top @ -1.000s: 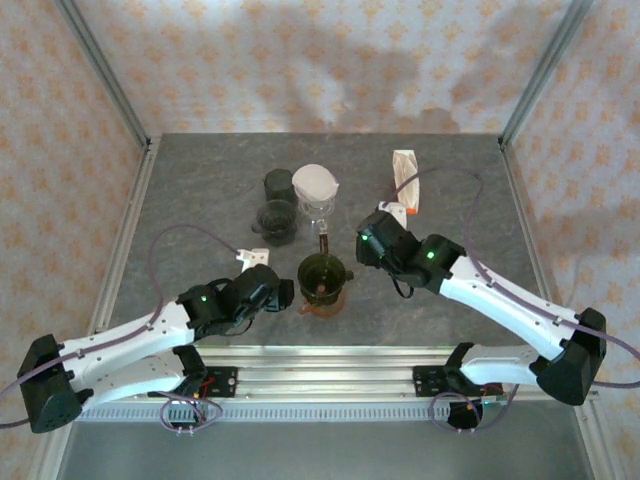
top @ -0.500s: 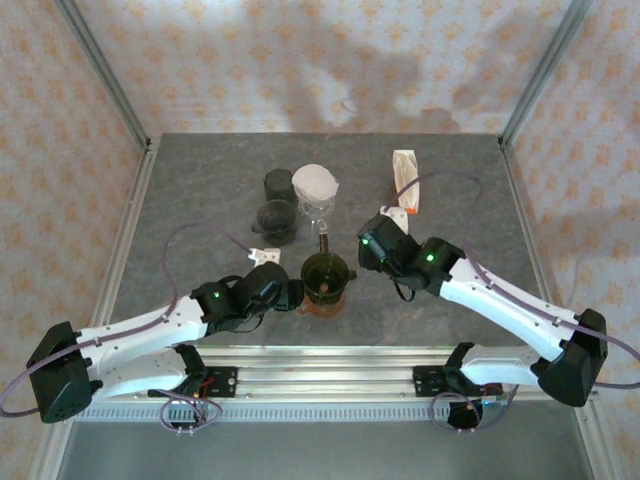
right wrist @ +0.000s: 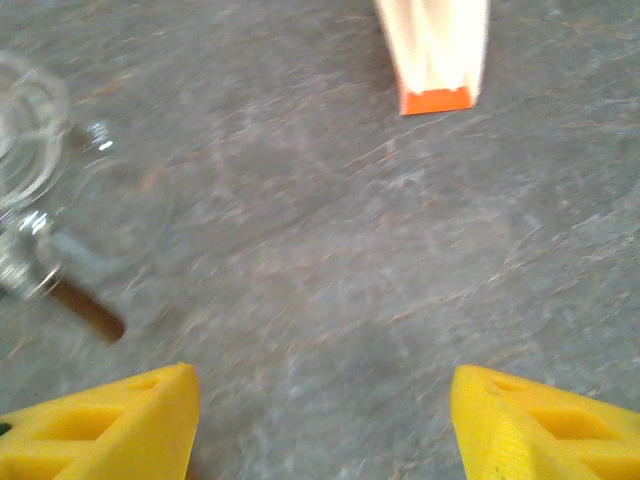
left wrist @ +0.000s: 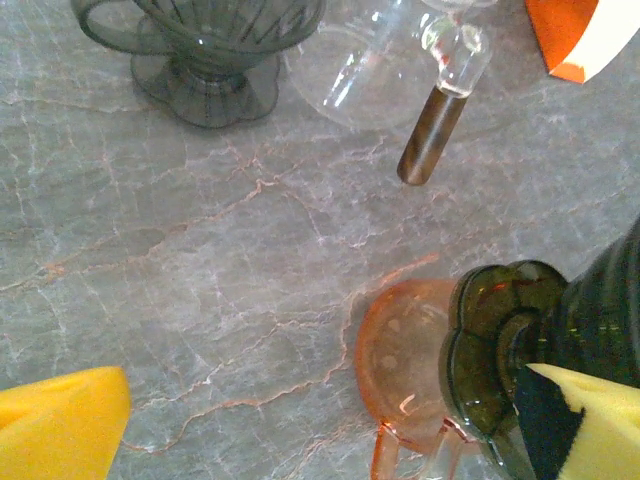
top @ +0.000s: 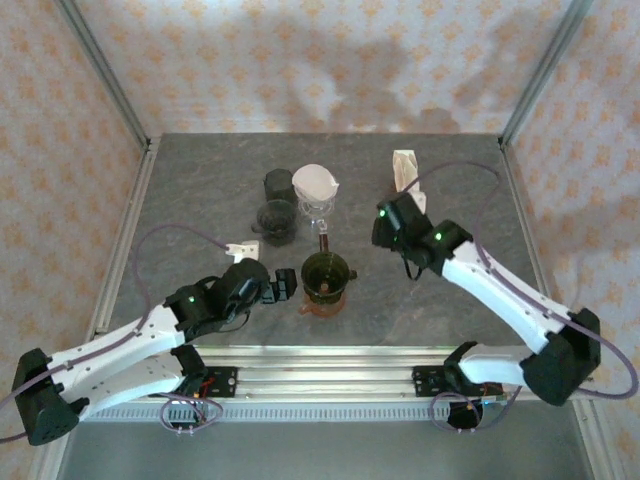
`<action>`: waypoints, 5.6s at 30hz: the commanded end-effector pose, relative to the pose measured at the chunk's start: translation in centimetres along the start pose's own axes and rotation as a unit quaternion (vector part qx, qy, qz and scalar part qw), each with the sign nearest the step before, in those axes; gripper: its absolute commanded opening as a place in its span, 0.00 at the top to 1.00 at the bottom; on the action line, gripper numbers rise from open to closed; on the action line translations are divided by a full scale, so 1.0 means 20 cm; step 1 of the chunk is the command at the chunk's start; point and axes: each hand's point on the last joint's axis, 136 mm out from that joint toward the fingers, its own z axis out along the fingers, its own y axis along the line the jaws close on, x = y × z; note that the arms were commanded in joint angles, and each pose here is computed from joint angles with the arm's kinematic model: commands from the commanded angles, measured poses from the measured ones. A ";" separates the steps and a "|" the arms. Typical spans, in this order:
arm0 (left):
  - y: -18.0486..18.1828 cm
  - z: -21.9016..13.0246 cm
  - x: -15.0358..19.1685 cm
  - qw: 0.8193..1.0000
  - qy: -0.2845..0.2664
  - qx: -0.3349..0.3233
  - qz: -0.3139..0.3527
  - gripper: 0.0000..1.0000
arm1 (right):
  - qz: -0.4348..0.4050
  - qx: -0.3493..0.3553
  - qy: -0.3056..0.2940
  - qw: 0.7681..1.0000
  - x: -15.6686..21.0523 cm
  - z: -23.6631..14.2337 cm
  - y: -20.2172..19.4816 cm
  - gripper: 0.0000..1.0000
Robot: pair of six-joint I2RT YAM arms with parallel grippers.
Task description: Place the coffee filter in the dripper
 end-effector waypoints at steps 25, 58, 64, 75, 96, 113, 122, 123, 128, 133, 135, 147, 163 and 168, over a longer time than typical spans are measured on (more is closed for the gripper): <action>0.11 -0.03 -0.02 0.999 -0.020 -0.037 0.008 0.00 | 0.034 0.120 0.019 0.992 -0.77 0.82 -0.19 0.64; 0.13 0.03 0.01 0.999 -0.003 -0.041 0.000 0.00 | 0.025 0.106 -0.023 0.994 -0.87 0.62 -0.14 1.00; 0.12 0.03 0.01 0.999 -0.001 -0.034 0.000 0.00 | 0.033 0.120 -0.060 0.990 -0.83 0.37 -0.20 1.00; 0.09 0.01 -0.01 1.000 0.003 -0.028 0.008 0.00 | 0.004 -0.047 -0.072 0.996 -0.46 -0.25 0.01 1.00; 0.04 -0.02 -0.04 1.000 0.008 -0.010 0.014 0.00 | -0.139 -0.229 0.129 0.955 0.30 -0.83 0.49 1.00; -0.04 -0.10 -0.05 0.999 0.017 0.041 0.002 0.00 | -0.190 -0.171 0.192 0.947 0.39 -0.58 0.80 1.00; -0.08 -0.13 -0.06 0.998 0.023 0.062 -0.013 0.00 | -0.197 -0.158 0.201 0.946 0.49 -0.39 0.86 1.00; -0.08 -0.14 -0.06 0.998 0.022 0.065 -0.017 0.00 | -0.198 -0.156 0.197 0.947 0.49 -0.38 0.86 1.00; -0.12 -0.14 -0.08 0.996 0.022 0.079 -0.030 0.00 | -0.202 -0.161 0.177 0.950 0.46 -0.39 0.85 0.74; -0.18 -0.15 -0.12 0.994 0.024 0.096 -0.035 0.00 | -0.191 -0.181 0.124 0.957 0.35 -0.47 0.81 0.52; -0.21 -0.16 -0.14 0.994 0.022 0.105 -0.033 0.00 | -0.187 -0.183 0.112 0.959 0.33 -0.49 0.78 0.48; -0.34 -0.07 -0.15 0.992 0.076 0.100 0.017 0.09 | -0.162 -0.158 0.057 0.972 0.31 -0.46 0.59 0.38; -0.27 -0.06 -0.12 0.994 0.075 0.079 0.012 0.17 | -0.194 -0.122 0.083 0.970 0.36 -0.35 0.57 0.52; -0.24 -0.05 -0.10 0.995 0.074 0.067 0.014 0.17 | -0.202 -0.112 0.080 0.970 0.36 -0.34 0.55 0.52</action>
